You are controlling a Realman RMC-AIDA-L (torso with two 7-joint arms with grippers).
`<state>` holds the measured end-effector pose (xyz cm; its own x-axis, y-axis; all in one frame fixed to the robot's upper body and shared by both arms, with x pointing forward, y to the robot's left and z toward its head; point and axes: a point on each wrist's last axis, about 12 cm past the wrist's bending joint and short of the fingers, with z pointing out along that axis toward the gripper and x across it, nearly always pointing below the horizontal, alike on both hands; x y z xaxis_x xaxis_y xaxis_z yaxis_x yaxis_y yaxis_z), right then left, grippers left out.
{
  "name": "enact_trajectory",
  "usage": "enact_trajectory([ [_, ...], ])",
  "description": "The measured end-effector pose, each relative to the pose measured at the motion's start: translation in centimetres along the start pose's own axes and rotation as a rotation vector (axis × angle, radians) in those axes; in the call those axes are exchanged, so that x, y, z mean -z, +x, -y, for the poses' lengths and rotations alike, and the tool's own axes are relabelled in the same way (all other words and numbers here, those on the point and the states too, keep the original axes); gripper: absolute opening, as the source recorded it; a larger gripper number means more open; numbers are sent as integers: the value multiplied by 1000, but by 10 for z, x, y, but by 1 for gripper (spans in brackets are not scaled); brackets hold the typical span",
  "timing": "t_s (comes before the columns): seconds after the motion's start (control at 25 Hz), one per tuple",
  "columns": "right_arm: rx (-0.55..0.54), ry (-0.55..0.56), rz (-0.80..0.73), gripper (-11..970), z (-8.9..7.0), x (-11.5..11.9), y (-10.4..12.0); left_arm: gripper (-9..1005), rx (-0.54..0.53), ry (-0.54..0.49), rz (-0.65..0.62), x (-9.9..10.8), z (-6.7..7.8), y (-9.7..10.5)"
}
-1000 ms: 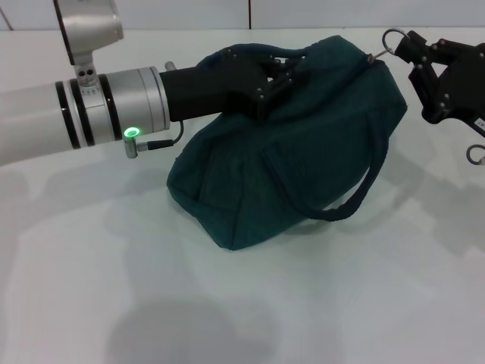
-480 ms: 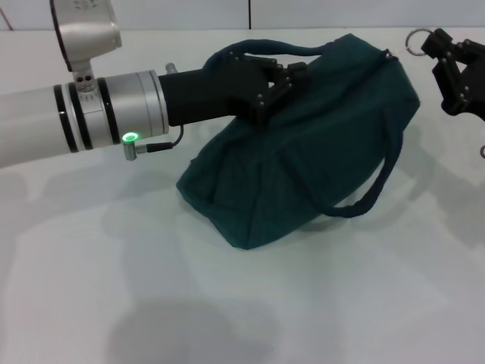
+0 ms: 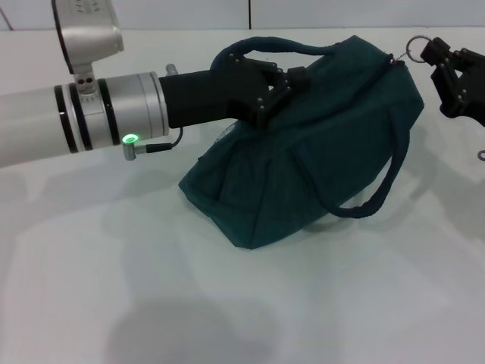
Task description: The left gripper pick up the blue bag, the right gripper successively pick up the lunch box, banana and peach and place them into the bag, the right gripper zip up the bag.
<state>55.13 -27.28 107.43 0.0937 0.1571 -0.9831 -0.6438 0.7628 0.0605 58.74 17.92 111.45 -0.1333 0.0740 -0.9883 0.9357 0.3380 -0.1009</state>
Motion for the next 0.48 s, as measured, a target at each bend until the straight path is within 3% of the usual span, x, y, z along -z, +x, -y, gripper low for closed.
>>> enact_trajectory([
  [0.32, 2, -12, 10, 14, -1, -1, -1, 32, 52, 13, 18, -6, 1, -5],
  [0.48, 4, -18, 11, 14, -2, -2, -2, 160, 89, 9, 17, -12, -2, -10],
])
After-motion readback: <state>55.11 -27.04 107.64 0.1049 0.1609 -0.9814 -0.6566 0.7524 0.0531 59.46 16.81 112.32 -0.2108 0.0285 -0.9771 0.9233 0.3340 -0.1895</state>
